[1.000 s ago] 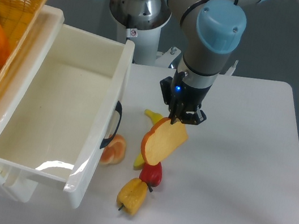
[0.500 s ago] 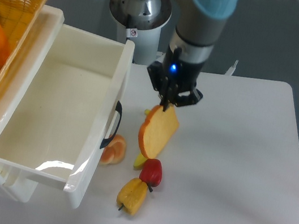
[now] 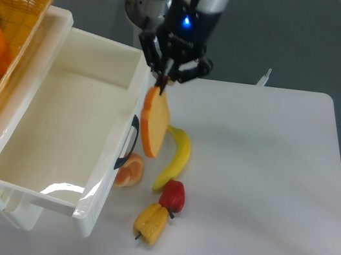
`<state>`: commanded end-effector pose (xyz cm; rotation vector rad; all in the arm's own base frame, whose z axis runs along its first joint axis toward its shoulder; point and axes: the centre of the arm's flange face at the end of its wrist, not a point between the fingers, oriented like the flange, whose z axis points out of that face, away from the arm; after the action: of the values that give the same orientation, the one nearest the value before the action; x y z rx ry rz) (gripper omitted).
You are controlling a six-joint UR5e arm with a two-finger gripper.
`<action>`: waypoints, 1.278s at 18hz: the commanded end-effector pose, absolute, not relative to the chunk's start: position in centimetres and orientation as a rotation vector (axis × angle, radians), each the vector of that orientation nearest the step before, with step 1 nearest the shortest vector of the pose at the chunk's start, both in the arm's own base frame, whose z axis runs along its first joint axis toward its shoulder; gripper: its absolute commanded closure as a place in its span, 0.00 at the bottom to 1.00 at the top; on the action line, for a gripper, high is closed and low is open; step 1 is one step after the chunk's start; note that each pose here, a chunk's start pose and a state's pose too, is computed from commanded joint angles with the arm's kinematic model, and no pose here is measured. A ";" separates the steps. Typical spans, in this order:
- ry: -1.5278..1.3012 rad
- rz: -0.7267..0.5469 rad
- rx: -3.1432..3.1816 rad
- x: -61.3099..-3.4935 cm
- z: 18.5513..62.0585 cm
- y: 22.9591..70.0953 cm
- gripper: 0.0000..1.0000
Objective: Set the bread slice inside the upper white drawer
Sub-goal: 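Carry the bread slice over the open white drawer, then lower the bread slice into the drawer and open the gripper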
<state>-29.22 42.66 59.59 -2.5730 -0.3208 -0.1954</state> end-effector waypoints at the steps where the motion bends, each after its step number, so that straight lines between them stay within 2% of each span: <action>1: -0.331 -0.216 -2.546 -28.6 60.2 42.6 1.00; 3: -0.320 -0.240 -2.535 -26.4 60.7 42.7 1.00; 12: -0.298 -0.361 -2.606 -20.4 57.6 45.2 1.00; 23: -0.317 -0.401 -2.753 -18.8 51.9 46.2 1.00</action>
<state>-18.84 46.18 51.87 -2.7527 -0.3168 -0.4005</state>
